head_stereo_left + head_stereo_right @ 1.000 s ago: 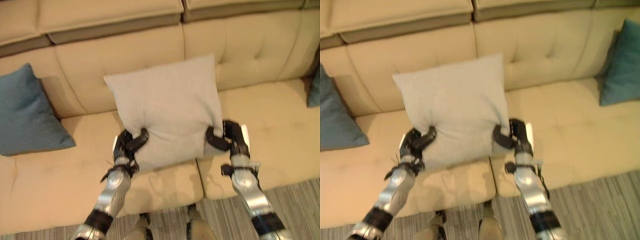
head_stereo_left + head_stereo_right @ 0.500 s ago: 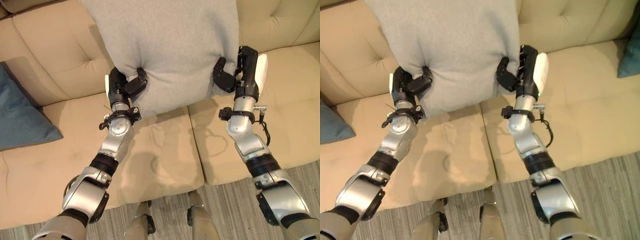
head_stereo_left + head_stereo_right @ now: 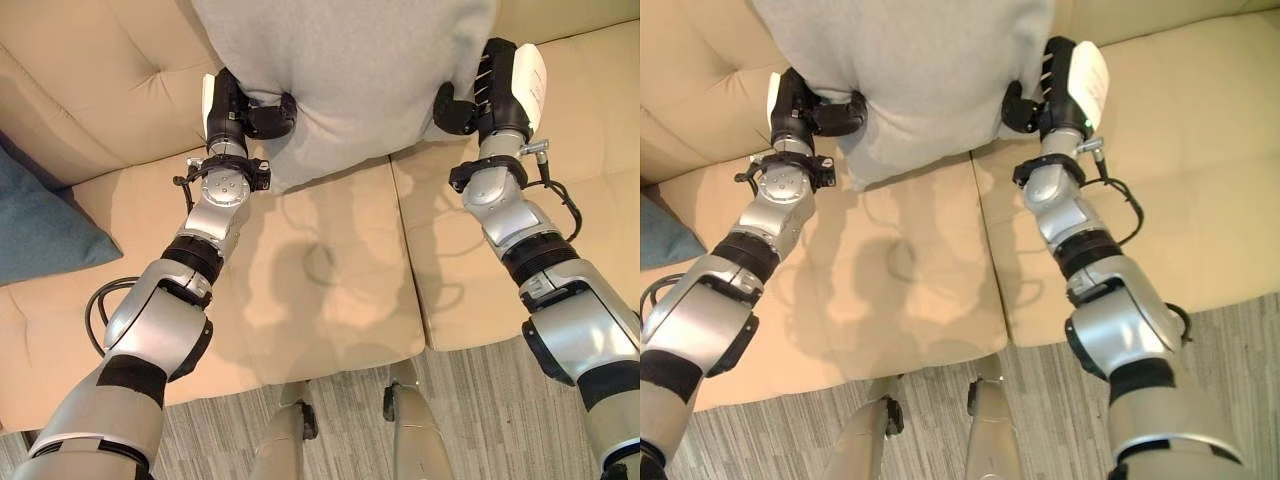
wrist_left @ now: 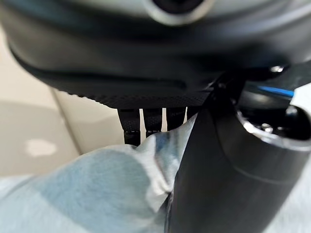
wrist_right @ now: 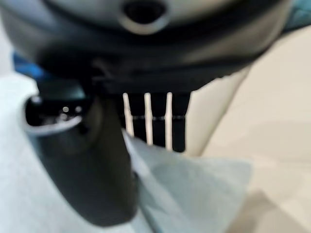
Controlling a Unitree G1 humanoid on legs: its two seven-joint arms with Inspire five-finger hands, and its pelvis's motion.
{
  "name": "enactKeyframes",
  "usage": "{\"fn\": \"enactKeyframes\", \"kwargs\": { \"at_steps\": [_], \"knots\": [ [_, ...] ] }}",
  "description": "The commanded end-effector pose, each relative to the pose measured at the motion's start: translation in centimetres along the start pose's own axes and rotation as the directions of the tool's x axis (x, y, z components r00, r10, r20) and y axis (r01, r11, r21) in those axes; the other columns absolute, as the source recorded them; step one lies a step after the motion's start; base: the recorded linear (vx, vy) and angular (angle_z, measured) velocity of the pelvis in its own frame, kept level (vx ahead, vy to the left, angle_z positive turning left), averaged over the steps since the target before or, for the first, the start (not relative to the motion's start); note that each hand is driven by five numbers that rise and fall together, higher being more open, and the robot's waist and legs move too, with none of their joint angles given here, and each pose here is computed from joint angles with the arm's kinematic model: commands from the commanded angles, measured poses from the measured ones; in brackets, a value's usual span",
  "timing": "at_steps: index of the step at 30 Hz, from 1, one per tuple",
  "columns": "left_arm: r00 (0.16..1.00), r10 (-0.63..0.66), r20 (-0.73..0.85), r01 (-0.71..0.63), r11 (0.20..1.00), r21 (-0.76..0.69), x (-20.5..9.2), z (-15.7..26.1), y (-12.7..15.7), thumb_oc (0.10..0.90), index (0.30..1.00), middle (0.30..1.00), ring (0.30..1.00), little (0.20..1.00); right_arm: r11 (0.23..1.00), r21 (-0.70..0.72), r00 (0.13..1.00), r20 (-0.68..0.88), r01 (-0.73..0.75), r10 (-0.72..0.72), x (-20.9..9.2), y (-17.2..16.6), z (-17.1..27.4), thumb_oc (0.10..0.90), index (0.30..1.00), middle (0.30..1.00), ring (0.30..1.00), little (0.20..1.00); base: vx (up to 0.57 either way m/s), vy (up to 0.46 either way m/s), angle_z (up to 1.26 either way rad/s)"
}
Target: Pick up all the scattered cushions and arrange them neatly on the sofa.
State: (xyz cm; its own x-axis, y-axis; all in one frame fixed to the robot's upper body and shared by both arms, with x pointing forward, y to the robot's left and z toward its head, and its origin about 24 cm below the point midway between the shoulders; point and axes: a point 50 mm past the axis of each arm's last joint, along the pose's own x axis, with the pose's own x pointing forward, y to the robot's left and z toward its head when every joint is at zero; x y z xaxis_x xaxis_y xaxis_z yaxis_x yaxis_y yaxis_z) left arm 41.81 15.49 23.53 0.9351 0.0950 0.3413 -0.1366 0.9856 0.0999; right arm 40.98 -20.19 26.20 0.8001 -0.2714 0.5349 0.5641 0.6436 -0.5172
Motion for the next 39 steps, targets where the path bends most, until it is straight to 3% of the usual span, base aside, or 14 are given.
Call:
{"fn": "enactKeyframes", "kwargs": {
  "at_steps": [1,7,12,15,17,20,27,30,32,34,36,37,39],
  "knots": [
    [0.95,-0.088,0.299,0.103,0.994,-0.036,1.2,8.1,-1.5,0.8,0.9,0.9,0.9,0.9,0.976,0.213,0.946,0.303,0.053,-0.117,2.0,-2.4,10.2,0.8,0.9,0.9,0.9,0.9,0.01,-0.03,-0.02],
    [0.968,-0.104,0.227,0.154,0.964,-0.216,-3.1,1.7,-1.7,0.8,0.9,0.9,0.9,0.9,0.982,0.184,0.962,0.258,0.038,-0.085,0.4,-2.2,6.1,0.8,0.9,0.9,0.9,0.9,0.0,-0.016,0.2],
    [0.994,-0.019,0.103,0.043,0.969,-0.244,-5.0,-2.8,0.8,0.8,0.9,0.9,0.9,0.9,0.978,0.203,0.98,0.176,0.053,-0.09,-1.0,-2.5,2.1,0.8,0.9,0.9,0.9,0.9,-0.01,-0.005,-0.16],
    [0.996,0.083,0.009,-0.079,0.967,-0.243,-6.6,-5.8,4.1,0.8,0.9,0.9,0.9,0.9,0.98,0.193,0.993,0.094,0.057,-0.076,-3.0,-2.7,-1.9,0.8,0.9,0.9,0.9,0.9,0.0,0.005,0.26],
    [0.997,0.082,0.008,-0.078,0.967,-0.242,-6.6,-5.9,4.1,0.8,0.9,0.9,0.9,0.9,0.98,0.193,0.993,0.092,0.056,-0.075,-3.1,-2.7,-2.0,0.8,0.9,0.9,0.9,0.9,0.01,0.004,-0.16],
    [0.984,0.144,-0.108,-0.164,0.966,-0.2,-9.9,-9.8,6.8,0.8,0.9,0.9,0.9,0.9,0.994,0.102,0.999,-0.05,0.025,-0.02,-6.9,-3.0,-8.3,0.8,0.9,0.9,0.9,0.9,0.01,0.005,-0.01],
    [0.94,0.192,-0.283,-0.247,0.953,-0.174,-16.4,-14.7,9.0,0.8,0.9,0.9,0.9,0.9,0.997,-0.043,0.967,-0.248,-0.064,0.052,-13.6,-4.3,-15.5,0.8,0.9,0.9,0.9,0.9,0.06,0.01,0.06],
    [0.893,0.226,-0.39,-0.288,0.952,-0.107,-20.1,-17.1,10.7,0.8,0.9,0.9,0.9,0.9,0.988,-0.113,0.932,-0.358,-0.109,0.062,-17.0,-5.9,-18.6,0.8,0.9,0.9,0.9,0.9,0.1,-0.005,0.16],
    [0.797,0.266,-0.542,-0.338,0.941,-0.034,-25.2,-19.9,12.2,0.8,0.9,0.9,0.9,0.9,0.976,-0.133,0.862,-0.5,-0.17,0.082,-21.3,-7.1,-21.6,0.8,0.9,0.9,0.9,0.9,0.16,-0.01,0.08],
    [0.767,0.277,-0.579,-0.347,0.938,-0.011,-26.6,-20.5,12.5,0.8,0.9,0.9,0.9,0.9,0.974,-0.129,0.843,-0.531,-0.188,0.092,-22.5,-7.3,-22.1,0.8,0.9,0.9,0.9,0.9,0.09,-0.004,-0.09],
    [0.682,0.305,-0.665,-0.384,0.923,0.03,-29.7,-21.9,13.1,0.8,0.9,0.9,0.9,0.9,0.966,-0.129,0.801,-0.589,-0.226,0.108,-24.6,-7.6,-23.2,0.8,0.9,0.9,0.9,0.9,0.11,-0.01,-0.02],
    [0.569,0.327,-0.754,-0.41,0.908,0.084,-33.7,-23.3,13.5,0.8,0.9,0.9,0.9,0.9,0.957,-0.107,0.741,-0.658,-0.27,0.136,-27.1,-7.6,-24.2,0.8,0.9,0.9,0.9,0.9,0.1,-0.011,0.08],
    [0.528,0.325,-0.784,-0.407,0.908,0.102,-35.0,-23.7,13.5,0.8,0.9,0.9,0.9,0.9,0.955,-0.092,0.722,-0.675,-0.284,0.15,-27.8,-7.4,-24.5,0.8,0.9,0.9,0.9,0.9,0.04,-0.002,0.04]
  ]
}}
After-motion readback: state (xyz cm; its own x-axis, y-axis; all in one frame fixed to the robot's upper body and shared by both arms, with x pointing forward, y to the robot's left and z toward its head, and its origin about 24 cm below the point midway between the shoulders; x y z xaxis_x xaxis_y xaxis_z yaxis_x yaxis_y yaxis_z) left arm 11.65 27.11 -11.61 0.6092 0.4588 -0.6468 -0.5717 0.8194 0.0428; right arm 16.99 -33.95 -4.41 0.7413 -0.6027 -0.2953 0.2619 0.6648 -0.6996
